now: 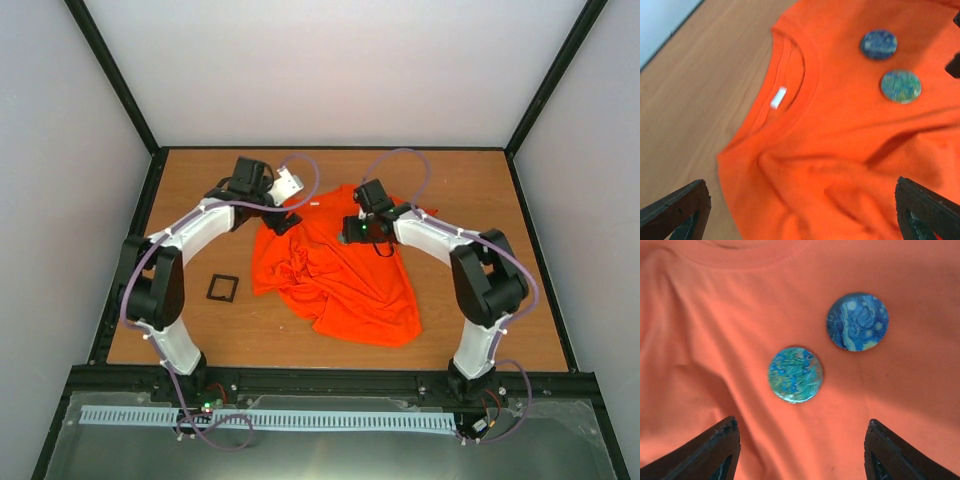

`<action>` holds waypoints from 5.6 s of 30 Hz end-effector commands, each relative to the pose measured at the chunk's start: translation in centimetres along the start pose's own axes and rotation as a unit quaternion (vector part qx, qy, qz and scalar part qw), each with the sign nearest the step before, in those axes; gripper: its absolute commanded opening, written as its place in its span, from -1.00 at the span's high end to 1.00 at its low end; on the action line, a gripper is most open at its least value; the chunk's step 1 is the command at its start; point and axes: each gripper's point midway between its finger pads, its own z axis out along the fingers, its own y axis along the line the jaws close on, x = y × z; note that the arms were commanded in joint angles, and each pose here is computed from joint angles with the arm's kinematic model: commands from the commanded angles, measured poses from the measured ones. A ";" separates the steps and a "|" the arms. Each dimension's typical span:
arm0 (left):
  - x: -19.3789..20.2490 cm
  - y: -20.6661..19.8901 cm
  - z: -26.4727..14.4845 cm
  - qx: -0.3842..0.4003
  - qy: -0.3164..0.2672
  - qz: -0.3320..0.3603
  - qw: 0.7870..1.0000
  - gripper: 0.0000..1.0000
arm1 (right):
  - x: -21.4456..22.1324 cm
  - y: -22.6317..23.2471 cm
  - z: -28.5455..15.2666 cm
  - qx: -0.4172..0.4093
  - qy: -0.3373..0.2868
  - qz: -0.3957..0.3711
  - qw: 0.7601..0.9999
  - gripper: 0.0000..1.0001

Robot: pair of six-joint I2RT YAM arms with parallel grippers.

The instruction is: Remove the brooch from the garment

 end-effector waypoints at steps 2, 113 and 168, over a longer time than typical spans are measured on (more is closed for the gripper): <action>0.9 0.9 -4.5 -0.006 -0.019 -0.049 0.999 -1.00 | 0.0 -0.6 2.3 0.069 0.022 -0.079 0.994 -0.38; 3.2 0.2 -6.9 0.023 -0.022 -0.059 0.998 -0.99 | 2.5 -0.4 8.2 0.033 0.041 -0.159 0.986 0.70; 2.2 -4.7 -2.9 0.098 -0.033 -0.005 0.995 -0.99 | 1.0 0.7 7.0 -0.215 0.104 0.155 0.959 0.48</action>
